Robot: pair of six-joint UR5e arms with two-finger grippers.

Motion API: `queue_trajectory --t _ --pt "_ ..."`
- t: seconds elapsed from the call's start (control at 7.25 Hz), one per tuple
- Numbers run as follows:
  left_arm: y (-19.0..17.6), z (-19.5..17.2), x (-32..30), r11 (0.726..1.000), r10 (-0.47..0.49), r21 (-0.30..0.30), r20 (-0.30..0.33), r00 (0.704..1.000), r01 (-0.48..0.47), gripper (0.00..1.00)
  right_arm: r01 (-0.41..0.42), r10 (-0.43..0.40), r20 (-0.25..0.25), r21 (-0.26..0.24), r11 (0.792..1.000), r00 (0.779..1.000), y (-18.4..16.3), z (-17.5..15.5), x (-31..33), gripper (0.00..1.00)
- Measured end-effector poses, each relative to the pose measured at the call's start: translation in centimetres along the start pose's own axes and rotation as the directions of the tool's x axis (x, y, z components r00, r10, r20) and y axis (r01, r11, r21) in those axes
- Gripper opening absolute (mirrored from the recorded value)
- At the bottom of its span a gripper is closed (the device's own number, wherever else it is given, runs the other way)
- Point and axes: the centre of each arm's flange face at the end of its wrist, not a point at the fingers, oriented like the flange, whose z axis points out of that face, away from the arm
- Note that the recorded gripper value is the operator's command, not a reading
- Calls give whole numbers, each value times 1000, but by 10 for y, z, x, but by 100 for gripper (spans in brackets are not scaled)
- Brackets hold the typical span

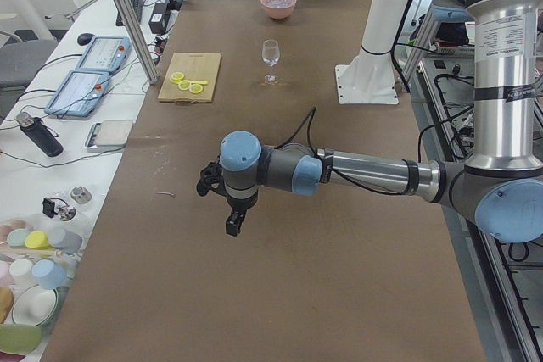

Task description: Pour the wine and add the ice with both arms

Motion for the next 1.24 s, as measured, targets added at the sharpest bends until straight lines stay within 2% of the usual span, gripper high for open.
queue_trajectory --t 0.83,1.24 --pt "-8 -5 5 1000 11 12 7 1000 -11 98 25 -25 0 19 1000 1000 -7 -7 -6 100" --pt "-12 -13 12 997 57 59 18 998 -58 98 48 -48 -3 49 998 999 -13 -13 -10 100"
